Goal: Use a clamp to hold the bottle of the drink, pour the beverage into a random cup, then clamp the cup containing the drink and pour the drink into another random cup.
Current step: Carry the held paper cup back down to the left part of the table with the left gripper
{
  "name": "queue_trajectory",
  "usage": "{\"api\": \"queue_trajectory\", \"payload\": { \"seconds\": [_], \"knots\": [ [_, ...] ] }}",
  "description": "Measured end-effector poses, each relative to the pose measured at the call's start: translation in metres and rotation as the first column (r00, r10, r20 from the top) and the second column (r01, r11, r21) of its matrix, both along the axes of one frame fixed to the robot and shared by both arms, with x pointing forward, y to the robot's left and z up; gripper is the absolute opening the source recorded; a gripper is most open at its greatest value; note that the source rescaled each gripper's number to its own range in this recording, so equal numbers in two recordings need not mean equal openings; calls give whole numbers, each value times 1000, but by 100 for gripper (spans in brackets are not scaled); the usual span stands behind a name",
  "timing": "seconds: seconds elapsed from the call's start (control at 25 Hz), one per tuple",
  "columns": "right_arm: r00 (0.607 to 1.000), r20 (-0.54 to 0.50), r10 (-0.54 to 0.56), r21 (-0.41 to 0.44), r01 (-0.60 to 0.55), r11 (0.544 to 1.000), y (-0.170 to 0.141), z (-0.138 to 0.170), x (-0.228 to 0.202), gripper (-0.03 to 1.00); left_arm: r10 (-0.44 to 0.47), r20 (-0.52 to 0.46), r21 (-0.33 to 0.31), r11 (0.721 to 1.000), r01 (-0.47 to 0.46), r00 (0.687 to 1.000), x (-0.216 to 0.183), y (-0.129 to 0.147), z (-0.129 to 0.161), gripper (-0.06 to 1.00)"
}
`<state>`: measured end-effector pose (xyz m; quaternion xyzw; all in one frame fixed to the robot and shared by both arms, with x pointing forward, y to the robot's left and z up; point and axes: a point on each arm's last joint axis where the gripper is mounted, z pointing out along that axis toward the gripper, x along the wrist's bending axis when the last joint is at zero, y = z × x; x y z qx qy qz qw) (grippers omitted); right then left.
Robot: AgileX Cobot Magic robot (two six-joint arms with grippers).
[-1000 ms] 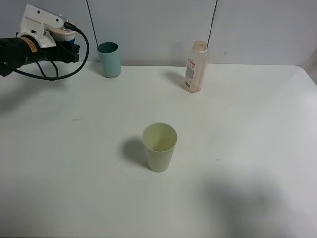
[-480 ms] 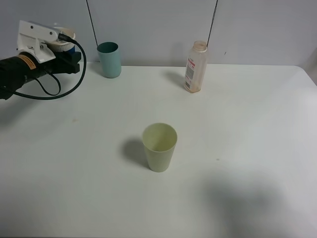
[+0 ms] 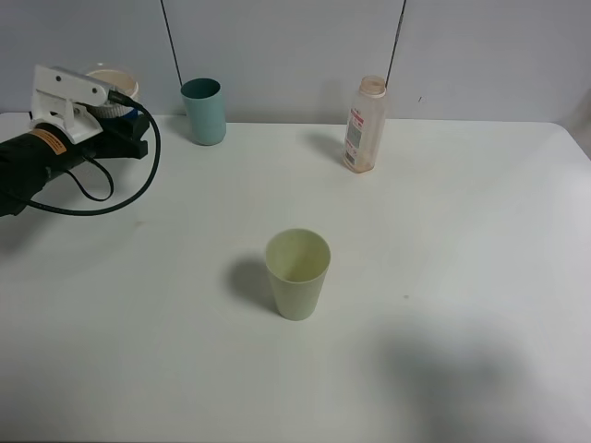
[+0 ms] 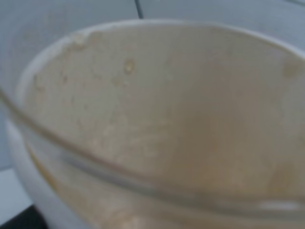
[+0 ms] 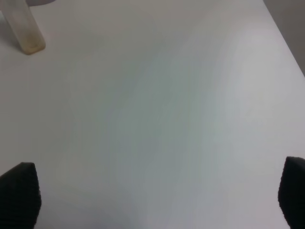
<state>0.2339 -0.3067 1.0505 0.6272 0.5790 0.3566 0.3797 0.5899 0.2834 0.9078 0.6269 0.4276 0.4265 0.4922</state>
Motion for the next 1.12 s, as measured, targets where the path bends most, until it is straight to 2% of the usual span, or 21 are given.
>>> {"api": "queue_trajectory", "payload": {
  "seconds": [0.32, 0.64, 0.92, 1.12],
  "knots": [
    [1000, 0, 0, 0, 0, 1000, 0, 0, 0, 100, -3, -40, -27, 1000, 2, 999, -1, -1, -35, 2],
    [1000, 0, 0, 0, 0, 1000, 0, 0, 0, 100, -8, -32, -50, 999, 7, 999, -2, -1, -51, 2],
    [1000, 0, 0, 0, 0, 1000, 0, 0, 0, 100, 0, -109, -55, 998, -6, 994, -6, -1, -79, 2],
    [1000, 0, 0, 0, 0, 1000, 0, 0, 0, 100, 0, -107, -61, 998, -6, 994, -7, -1, -83, 2]
  ]
}}
